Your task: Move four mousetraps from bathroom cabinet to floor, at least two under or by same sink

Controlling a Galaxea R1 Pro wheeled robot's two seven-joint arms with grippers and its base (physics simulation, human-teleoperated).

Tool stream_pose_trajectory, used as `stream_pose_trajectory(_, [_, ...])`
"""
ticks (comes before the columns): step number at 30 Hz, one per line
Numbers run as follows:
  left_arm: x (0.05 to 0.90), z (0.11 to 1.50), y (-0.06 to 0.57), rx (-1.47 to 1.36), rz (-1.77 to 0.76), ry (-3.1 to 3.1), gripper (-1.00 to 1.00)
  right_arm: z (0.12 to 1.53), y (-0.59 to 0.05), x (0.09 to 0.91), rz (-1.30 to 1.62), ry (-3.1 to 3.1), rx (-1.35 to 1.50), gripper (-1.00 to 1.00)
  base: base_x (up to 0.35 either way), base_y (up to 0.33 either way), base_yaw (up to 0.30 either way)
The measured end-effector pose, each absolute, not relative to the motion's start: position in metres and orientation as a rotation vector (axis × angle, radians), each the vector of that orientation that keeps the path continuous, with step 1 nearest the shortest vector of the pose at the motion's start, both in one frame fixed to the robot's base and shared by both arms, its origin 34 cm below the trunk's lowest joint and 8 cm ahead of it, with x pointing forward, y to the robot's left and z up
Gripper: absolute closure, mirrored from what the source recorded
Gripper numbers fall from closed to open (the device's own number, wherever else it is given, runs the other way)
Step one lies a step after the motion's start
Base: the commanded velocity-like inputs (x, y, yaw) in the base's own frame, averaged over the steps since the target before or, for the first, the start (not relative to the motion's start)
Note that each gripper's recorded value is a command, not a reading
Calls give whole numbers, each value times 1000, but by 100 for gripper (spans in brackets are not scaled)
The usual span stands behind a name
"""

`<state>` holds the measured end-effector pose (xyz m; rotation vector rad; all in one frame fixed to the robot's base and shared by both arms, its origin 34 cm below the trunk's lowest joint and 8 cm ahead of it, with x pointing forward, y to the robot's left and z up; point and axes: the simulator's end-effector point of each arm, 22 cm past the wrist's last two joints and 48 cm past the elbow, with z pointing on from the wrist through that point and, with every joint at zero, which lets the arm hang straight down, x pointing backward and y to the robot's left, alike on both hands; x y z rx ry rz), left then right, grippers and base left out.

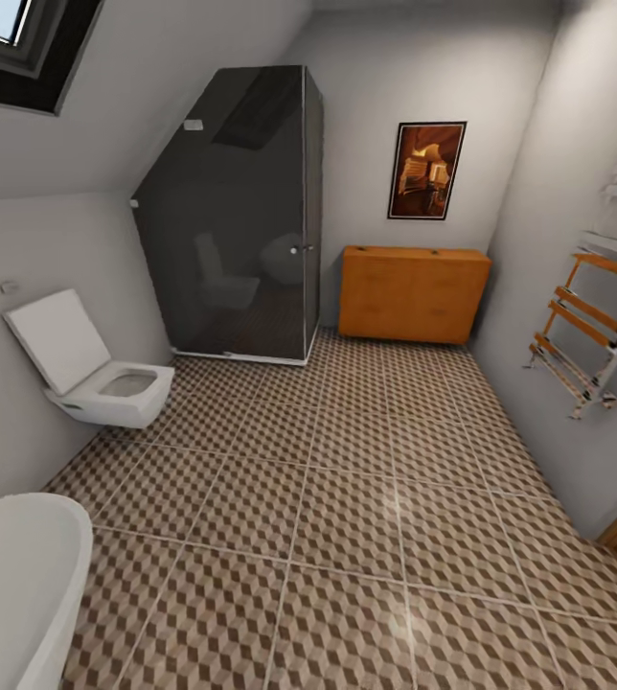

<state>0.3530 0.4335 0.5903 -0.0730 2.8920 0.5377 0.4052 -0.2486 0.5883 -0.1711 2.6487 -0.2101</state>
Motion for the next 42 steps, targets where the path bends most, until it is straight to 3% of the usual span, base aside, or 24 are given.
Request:
stream_pose_trajectory(19, [353, 590, 434, -65, 540, 2889, -100, 588, -249, 405, -210, 2649, -172, -100, 0, 0, -288])
stream_pose_trajectory(42, [351, 578, 388, -64, 443, 2918, -100, 584, -249, 400, -210, 2662, -174, -100, 0, 0, -22])
